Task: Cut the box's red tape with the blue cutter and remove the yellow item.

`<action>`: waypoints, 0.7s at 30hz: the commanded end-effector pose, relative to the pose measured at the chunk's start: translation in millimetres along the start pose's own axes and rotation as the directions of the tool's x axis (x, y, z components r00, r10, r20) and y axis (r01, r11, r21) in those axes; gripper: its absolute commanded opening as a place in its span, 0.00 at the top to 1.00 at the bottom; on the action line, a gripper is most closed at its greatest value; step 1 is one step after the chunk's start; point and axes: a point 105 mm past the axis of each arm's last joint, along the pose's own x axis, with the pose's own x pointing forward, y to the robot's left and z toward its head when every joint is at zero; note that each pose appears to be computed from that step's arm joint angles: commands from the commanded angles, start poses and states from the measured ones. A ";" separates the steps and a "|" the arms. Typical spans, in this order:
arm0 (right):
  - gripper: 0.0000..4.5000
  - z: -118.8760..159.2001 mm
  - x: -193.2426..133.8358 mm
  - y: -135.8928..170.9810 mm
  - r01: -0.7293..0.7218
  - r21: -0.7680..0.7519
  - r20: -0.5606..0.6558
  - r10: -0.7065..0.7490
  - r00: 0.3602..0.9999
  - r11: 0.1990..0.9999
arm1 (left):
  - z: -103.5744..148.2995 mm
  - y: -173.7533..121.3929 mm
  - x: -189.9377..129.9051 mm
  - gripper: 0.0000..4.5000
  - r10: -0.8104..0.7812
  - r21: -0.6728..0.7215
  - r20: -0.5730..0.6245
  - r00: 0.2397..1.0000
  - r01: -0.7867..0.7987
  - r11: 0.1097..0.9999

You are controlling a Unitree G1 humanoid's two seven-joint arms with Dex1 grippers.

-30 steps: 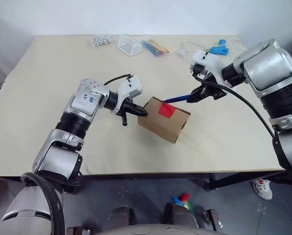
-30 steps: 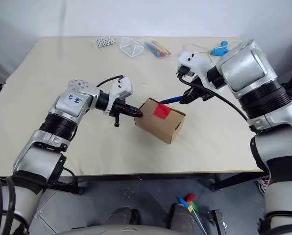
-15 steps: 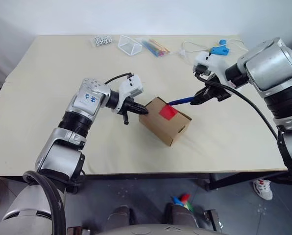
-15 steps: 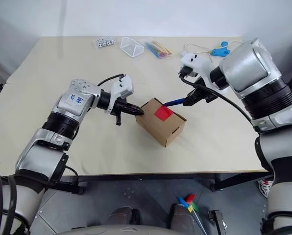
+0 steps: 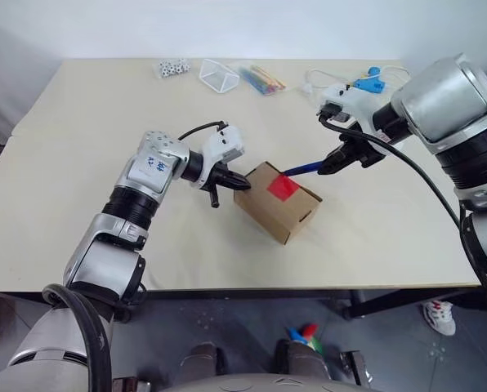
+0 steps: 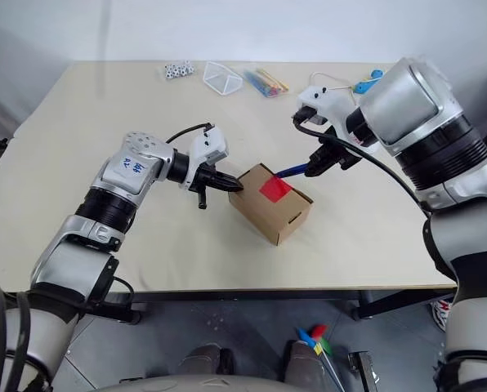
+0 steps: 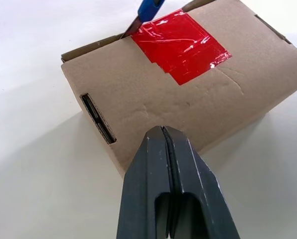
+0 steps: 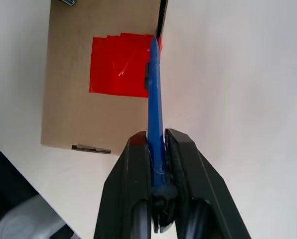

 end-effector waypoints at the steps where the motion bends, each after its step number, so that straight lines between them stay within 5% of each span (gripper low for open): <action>1: 0.96 0.4 4.0 12.4 -0.056 0.015 -0.009 0.057 0.998 0.998 | -29.8 -4.1 15.6 1.00 0.012 -0.062 -0.120 0.993 -0.020 0.998; 21: 0.96 -23.6 2.7 16.3 -0.050 0.063 -0.094 0.056 0.994 0.997 | -33.3 -4.7 22.0 1.00 0.036 -0.092 -0.129 0.991 -0.048 0.995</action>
